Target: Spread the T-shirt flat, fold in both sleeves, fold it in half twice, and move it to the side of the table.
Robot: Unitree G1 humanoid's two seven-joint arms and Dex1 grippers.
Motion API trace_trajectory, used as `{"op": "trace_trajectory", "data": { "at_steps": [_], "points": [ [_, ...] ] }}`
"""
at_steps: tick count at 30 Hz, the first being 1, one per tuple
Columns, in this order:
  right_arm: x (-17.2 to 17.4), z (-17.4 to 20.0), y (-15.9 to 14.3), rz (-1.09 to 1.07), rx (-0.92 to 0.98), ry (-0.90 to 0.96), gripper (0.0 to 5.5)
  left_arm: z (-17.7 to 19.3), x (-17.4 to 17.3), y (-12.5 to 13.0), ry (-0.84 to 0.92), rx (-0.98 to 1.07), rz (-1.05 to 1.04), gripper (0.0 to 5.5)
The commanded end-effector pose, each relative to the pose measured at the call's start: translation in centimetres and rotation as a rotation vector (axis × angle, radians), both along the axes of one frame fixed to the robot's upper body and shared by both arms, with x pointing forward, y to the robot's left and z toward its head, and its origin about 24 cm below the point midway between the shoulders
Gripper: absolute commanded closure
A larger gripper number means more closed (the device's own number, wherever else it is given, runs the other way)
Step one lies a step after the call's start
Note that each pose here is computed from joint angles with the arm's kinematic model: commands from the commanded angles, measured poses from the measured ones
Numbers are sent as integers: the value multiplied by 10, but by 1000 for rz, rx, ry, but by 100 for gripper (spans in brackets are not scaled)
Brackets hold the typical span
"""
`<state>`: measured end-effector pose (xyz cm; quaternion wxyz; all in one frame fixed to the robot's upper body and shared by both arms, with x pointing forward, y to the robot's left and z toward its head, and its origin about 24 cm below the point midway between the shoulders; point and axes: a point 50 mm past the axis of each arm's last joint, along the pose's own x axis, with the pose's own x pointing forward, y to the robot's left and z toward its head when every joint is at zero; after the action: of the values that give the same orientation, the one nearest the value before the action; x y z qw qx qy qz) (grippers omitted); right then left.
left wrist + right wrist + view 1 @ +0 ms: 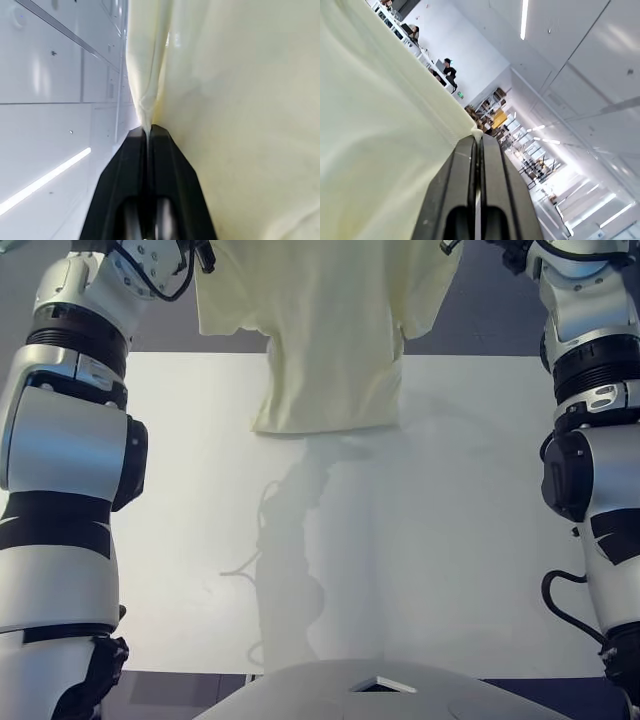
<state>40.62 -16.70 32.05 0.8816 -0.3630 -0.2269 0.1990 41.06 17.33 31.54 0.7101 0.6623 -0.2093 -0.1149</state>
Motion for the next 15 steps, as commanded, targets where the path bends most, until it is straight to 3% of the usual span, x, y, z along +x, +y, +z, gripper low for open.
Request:
{"op": "trace_trajectory", "data": {
  "at_steps": [1, 4, 8, 15],
  "points": [
    [-11, 3, -10, 48, -37, -8, 550, 7, -9, 9, -32, 42, -64, 549],
    [-27, -24, -17, 126, -112, 95, 550, -16, -20, 17, 19, 77, -187, 549],
    [-78, -68, -22, 259, -200, 328, 550, -57, -54, 36, 90, 90, -366, 549],
    [-166, -99, -19, 559, -177, 805, 550, -121, -163, 43, 304, 25, -532, 549]
  ]
}}
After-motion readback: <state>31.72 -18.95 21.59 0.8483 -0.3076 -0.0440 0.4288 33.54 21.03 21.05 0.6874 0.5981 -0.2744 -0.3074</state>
